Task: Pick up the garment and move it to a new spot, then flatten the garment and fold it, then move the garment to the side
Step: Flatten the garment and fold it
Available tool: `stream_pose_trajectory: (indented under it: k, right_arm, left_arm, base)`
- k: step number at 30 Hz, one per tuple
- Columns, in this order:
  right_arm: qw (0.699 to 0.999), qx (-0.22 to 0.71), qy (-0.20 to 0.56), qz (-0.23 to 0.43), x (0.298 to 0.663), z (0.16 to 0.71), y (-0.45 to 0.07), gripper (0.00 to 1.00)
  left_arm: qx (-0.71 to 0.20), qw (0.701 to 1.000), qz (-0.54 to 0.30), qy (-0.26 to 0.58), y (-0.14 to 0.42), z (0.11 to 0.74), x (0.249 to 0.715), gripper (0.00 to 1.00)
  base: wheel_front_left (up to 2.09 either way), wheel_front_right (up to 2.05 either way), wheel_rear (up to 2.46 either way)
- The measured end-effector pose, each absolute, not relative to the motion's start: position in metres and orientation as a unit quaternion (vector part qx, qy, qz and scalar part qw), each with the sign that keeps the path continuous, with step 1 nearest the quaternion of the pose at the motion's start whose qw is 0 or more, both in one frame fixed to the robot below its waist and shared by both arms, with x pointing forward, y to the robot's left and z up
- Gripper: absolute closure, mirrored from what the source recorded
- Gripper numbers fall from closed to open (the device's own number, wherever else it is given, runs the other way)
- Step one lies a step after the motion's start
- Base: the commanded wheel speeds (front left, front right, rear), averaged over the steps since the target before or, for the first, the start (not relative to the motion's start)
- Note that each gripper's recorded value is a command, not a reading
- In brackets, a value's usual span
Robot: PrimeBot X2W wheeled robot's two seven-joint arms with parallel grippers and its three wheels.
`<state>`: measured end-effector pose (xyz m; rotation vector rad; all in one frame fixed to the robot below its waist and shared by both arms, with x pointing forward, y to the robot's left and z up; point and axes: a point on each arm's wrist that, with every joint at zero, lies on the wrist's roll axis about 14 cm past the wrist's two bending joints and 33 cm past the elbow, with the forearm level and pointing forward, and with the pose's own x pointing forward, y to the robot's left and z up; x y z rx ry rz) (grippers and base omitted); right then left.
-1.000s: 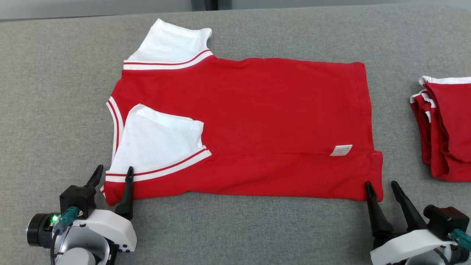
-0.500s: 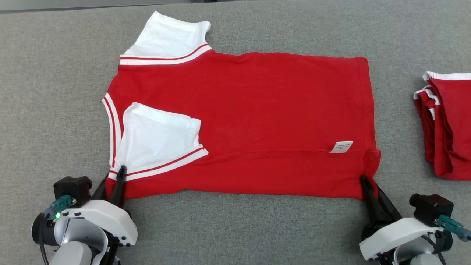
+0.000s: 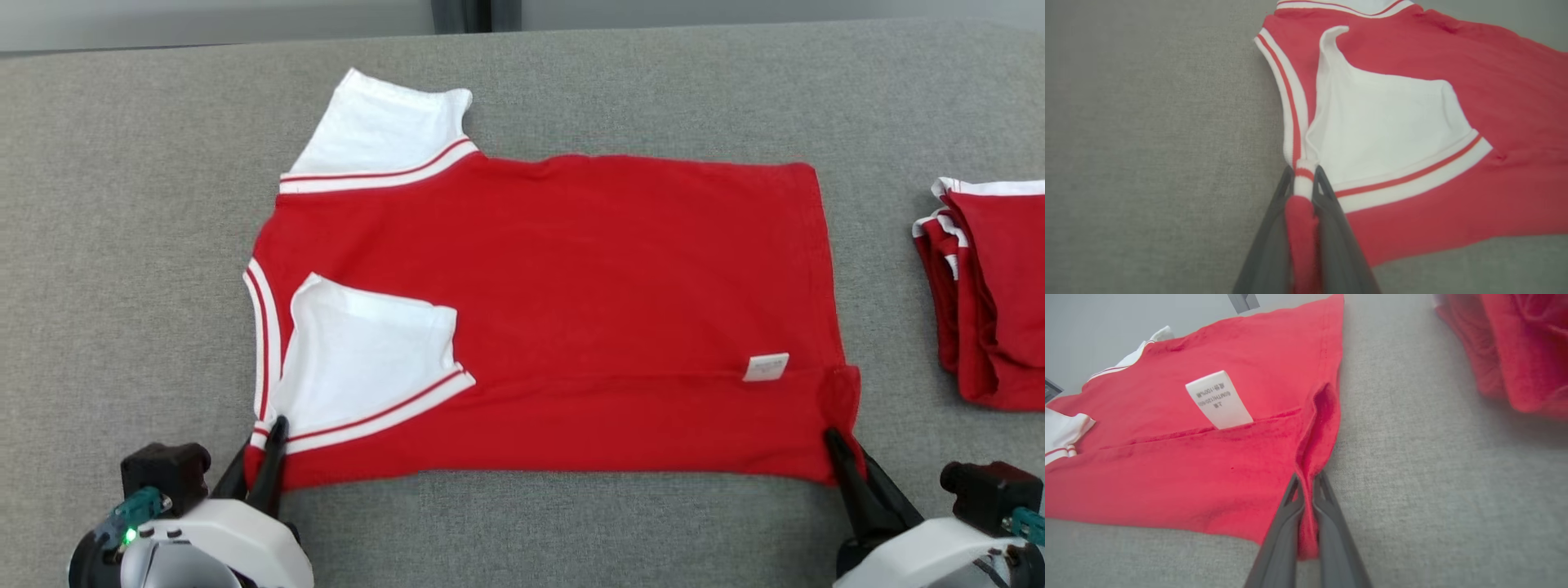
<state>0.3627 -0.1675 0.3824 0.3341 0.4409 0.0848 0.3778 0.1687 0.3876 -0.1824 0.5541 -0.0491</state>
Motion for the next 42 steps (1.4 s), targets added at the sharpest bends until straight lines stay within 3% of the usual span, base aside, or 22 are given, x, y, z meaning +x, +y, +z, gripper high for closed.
stream_pose_trajectory:
  k: [10, 11, 12, 13, 14, 23, 29, 42]
  right_arm:
    - [0.951, 0.161, 0.261, 0.024, 0.337, 0.377, -0.18, 1.0]
    - [0.951, 0.161, 0.261, 0.024, 0.338, 0.377, -0.18, 0.59]
    - [0.95, 0.163, 0.265, 0.023, 0.338, 0.376, -0.18, 0.0]
    - [0.951, 0.162, 0.263, 0.024, 0.338, 0.377, -0.179, 0.0]
    - [0.951, 0.161, 0.261, 0.023, 0.339, 0.378, -0.18, 0.0]
    - [0.98, 0.145, 0.138, -0.004, 0.371, 0.431, -0.203, 0.0]
    - [0.992, 0.116, 0.048, 0.011, 0.396, 0.478, -0.2, 0.0]
    - [0.994, 0.105, 0.005, 0.032, 0.401, 0.503, -0.183, 0.0]
  left_arm:
    - [-0.121, 0.947, -0.005, 0.299, 0.163, 0.394, 0.338, 1.0]
    - [-0.126, 0.946, -0.004, 0.3, 0.161, 0.394, 0.337, 1.0]
    - [-0.127, 0.946, -0.003, 0.299, 0.161, 0.394, 0.337, 0.75]
    - [-0.128, 0.947, -0.002, 0.296, 0.161, 0.395, 0.337, 0.19]
    - [-0.127, 0.949, 0.0, 0.289, 0.162, 0.396, 0.339, 0.0]
    - [-0.097, 0.989, 0.021, 0.112, 0.179, 0.462, 0.389, 0.0]
    - [-0.046, 0.999, 0.003, 0.012, 0.179, 0.507, 0.419, 0.0]
    - [0.006, 0.999, 0.008, -0.035, 0.186, 0.53, 0.431, 0.0]
  base:
    - [0.0, 0.0, 0.0]
    - [0.0, 0.0, 0.0]
    - [0.0, 0.0, 0.0]
    - [0.0, 0.0, 0.0]
    - [0.0, 0.0, 0.0]
    - [0.0, 0.0, 0.0]
    - [0.0, 0.0, 0.0]
    - [0.0, 0.0, 0.0]
